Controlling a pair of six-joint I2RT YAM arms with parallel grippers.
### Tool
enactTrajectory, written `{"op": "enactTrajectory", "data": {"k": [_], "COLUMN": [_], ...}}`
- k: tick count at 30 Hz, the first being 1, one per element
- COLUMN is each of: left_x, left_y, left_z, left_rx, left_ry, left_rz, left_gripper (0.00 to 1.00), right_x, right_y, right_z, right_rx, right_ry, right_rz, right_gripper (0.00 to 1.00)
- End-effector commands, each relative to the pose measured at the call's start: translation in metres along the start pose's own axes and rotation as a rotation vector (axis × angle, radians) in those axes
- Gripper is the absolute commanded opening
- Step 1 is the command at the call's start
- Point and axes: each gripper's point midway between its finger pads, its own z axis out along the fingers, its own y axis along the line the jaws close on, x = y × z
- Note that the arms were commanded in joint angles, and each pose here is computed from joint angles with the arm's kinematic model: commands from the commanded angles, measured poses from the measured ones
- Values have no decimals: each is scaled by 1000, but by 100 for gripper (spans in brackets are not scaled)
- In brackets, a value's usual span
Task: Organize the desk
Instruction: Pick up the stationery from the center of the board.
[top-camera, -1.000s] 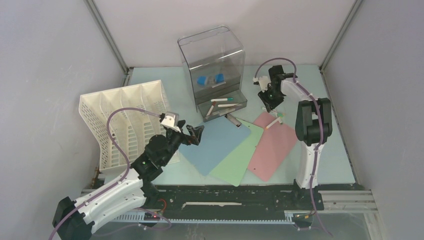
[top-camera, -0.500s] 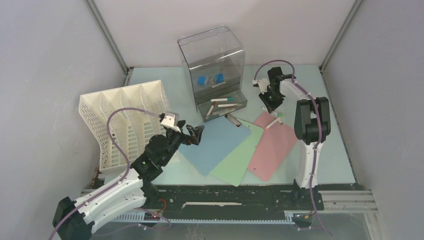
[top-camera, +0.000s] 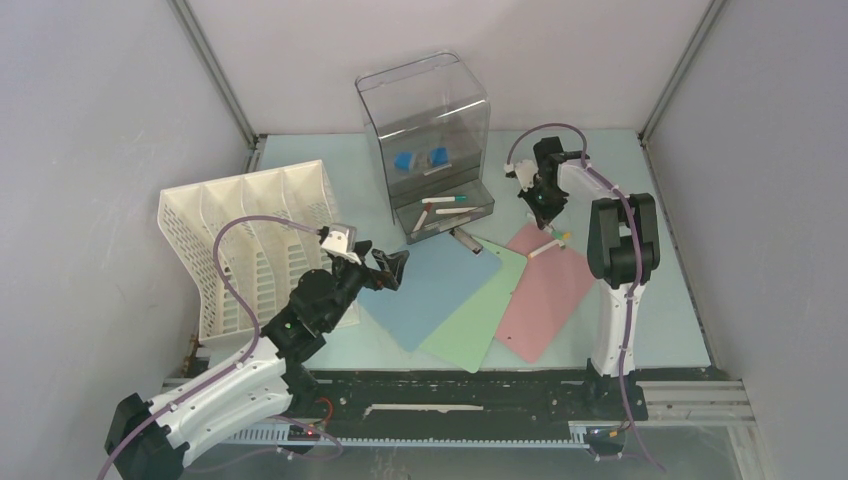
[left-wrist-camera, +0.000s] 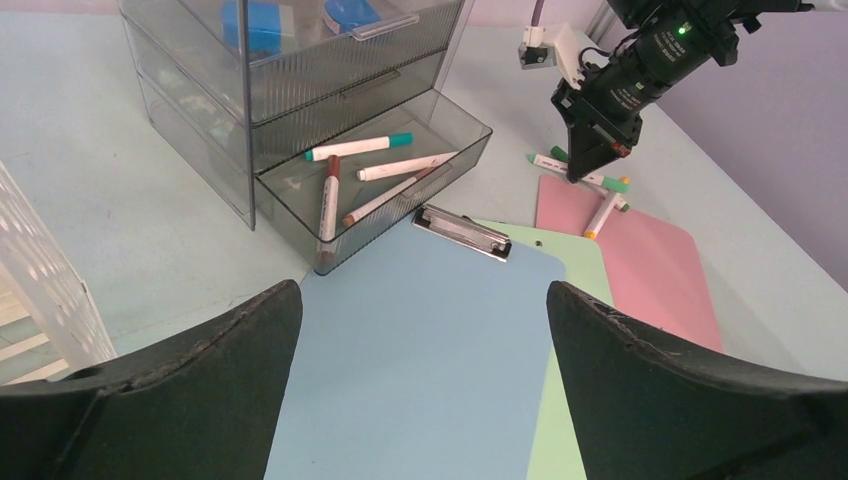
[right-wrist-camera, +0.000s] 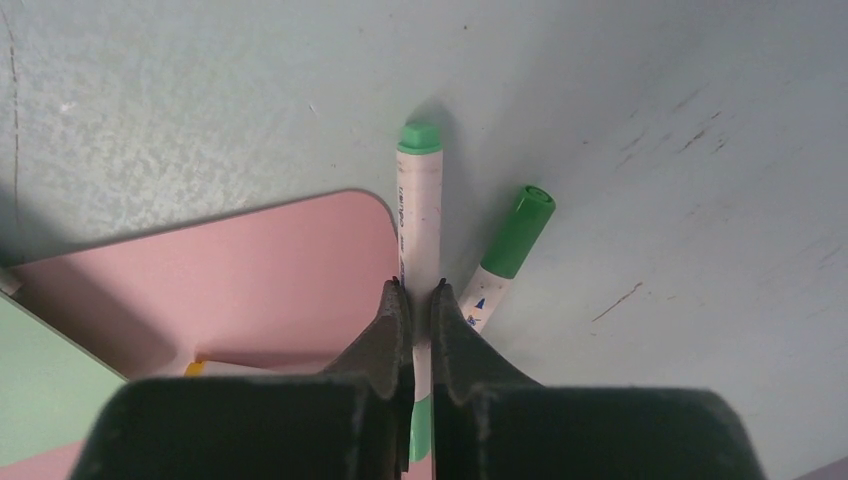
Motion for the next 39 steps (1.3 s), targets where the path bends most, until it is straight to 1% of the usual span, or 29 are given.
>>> {"op": "enactTrajectory", "data": {"k": [1, 6, 9, 15, 18, 22, 27, 31, 34, 37, 39], "left_x": [-7, -10, -14, -23, -27, -31, -43, -51, -57, -62, -62], "left_y": [-3, -13, -23, -48, -59, -71, -98, -115, -129, -143, -152], "left_z": [1, 2, 3, 3, 4, 6, 2, 4, 7, 12, 18], "left_rx": [18, 61, 111, 227, 276, 326, 461, 546, 602, 651, 678], "left_ry": [-34, -44, -57, -77, -80, -75, -75, -73, -62, -58, -49], "left_rz": [-34, -68, -105, -197, -240, -279, -341, -396, -445, -482, -503], "left_gripper": [100, 100, 100, 100, 100, 100, 100, 100, 100, 100, 100], "right_x": [-3, -10, -15, -23, -28, -36, -34, -26, -20, -16, -13], "right_y": [-1, 2, 11, 46, 65, 94, 124, 143, 154, 166, 163], "right_z": [-5, -30, -51, -106, -138, -186, -237, -264, -278, -293, -302], "right_rx": [20, 20, -14, -162, -258, -429, -633, -744, -812, -920, -964], "right_ry": [-11, -69, -120, -265, -352, -479, -626, -728, -780, -819, -849], "right_rz": [-8, 11, 36, 84, 106, 135, 141, 119, 109, 98, 108], "right_gripper": [0, 0, 0, 0, 0, 0, 0, 0, 0, 0, 0]}}
